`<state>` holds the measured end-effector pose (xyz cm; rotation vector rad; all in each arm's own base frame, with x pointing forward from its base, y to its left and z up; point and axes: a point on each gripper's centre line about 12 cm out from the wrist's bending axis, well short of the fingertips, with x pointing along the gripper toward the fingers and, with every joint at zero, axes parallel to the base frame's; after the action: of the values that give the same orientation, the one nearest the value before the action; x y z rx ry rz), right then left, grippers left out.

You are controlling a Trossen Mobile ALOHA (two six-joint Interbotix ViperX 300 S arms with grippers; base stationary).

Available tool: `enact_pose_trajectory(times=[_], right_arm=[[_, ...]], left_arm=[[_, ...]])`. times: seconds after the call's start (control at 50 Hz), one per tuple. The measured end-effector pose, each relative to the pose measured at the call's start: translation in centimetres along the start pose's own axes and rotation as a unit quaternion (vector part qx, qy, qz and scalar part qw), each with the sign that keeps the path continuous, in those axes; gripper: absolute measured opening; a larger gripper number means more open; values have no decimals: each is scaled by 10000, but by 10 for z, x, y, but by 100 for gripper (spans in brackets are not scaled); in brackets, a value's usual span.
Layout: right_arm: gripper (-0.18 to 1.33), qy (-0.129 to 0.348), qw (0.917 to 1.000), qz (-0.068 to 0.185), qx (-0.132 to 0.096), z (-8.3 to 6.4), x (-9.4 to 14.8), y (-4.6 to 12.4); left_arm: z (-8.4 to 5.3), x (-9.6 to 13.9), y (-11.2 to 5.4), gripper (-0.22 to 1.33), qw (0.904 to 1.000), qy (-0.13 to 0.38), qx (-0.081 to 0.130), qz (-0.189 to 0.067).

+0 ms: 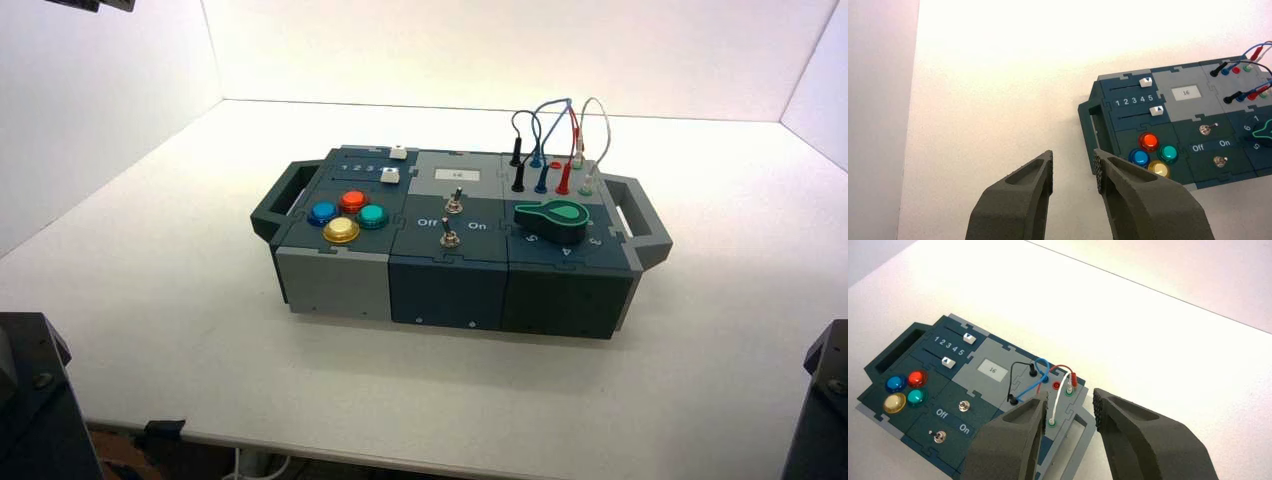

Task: Move the right gripper to the right.

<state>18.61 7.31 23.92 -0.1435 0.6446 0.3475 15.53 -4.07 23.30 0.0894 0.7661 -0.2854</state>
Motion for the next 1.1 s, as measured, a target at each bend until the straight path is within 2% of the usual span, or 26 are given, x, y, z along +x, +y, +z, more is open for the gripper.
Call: enact_pose_trajectory(times=[0.5, 0.64, 0.8, 0.84, 0.88, 0.9, 0.94, 1.04, 1.1], right_arm=[[96, 8, 10000, -6, -4, -1, 1, 0], [96, 52, 9997, -181, 132, -1, 2, -9], [96, 125, 9939, -859, 673, -5, 2, -44], [96, 136, 9881, -1209, 938, -9, -2, -61], [96, 135, 9834, -1429, 1110, -11, -5, -72], [96, 152, 9782, -1620, 1288, -14, -7, -82], [96, 155, 9717, -1838, 1474, -17, -11, -92], [96, 175, 9588, -2241, 1736, -24, -19, -110], [96, 203, 9544, -2406, 1756, -27, -22, -116]], left_arm=[[0, 0, 0, 91, 10000, 0, -8, 0], [0, 0, 0, 91, 10000, -8, 0, 1], [0, 0, 0, 91, 10000, 0, 5, -6], [0, 0, 0, 91, 10000, 0, 0, 0], [0, 0, 0, 91, 10000, 0, 5, -6], [1, 0, 0, 91, 10000, -7, 6, -5], [0, 0, -1, 91, 10000, -7, 17, -16], [0, 0, -2, 91, 10000, -6, 54, -55], [0, 0, -4, 91, 9999, -5, 81, -82]])
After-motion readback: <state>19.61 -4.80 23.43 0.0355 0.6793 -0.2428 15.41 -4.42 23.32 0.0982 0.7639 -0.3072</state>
